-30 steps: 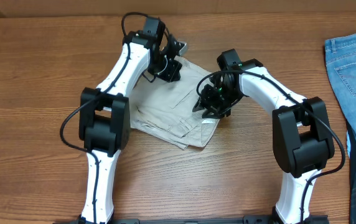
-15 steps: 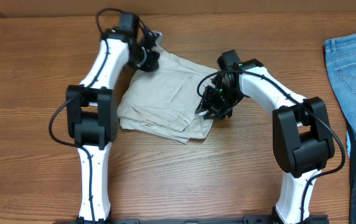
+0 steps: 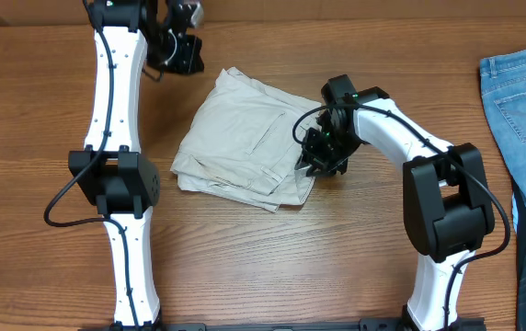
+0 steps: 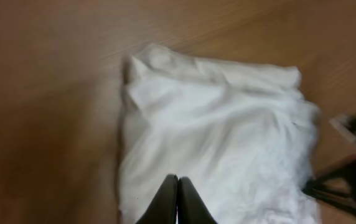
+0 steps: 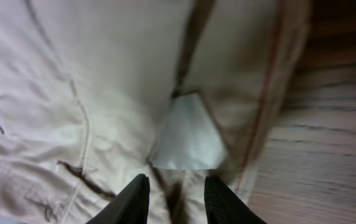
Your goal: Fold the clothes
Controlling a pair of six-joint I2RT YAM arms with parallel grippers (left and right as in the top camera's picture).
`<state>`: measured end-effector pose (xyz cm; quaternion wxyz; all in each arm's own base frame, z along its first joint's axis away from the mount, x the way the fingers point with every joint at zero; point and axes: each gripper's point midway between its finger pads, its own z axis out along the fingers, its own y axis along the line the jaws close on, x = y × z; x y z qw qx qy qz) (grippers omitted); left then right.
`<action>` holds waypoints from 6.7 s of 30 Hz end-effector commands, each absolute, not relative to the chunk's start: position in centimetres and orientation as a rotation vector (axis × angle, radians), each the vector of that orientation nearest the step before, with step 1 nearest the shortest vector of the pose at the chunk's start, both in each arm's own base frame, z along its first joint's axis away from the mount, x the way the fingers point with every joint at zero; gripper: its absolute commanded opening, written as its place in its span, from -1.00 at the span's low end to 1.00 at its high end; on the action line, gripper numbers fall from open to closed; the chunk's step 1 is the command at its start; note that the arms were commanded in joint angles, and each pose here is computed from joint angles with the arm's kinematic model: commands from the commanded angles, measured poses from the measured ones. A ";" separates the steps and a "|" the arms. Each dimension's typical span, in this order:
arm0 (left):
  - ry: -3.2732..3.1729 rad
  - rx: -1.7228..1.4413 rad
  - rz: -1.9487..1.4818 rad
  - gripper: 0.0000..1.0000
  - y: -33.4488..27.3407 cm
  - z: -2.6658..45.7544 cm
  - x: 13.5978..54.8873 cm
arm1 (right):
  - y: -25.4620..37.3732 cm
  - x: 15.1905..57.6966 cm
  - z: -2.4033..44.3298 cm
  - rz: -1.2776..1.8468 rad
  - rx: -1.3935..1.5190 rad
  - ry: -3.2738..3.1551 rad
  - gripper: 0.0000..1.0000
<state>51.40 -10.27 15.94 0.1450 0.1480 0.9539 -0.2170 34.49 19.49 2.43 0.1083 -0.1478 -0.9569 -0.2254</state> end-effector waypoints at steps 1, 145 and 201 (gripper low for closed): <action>2.802 0.567 -0.709 -0.92 -12.6 15.6 48.5 | 17.0 36.8 4.1 -0.644 -0.550 -2.897 -0.34; 2.874 -0.152 -0.492 -0.92 -2.0 9.1 48.3 | 9.2 37.2 5.6 -0.664 -0.743 -2.833 -0.07; 2.911 -0.837 0.255 -0.92 28.3 -2.7 43.3 | 9.2 35.9 5.6 -0.626 -0.769 -2.773 -0.10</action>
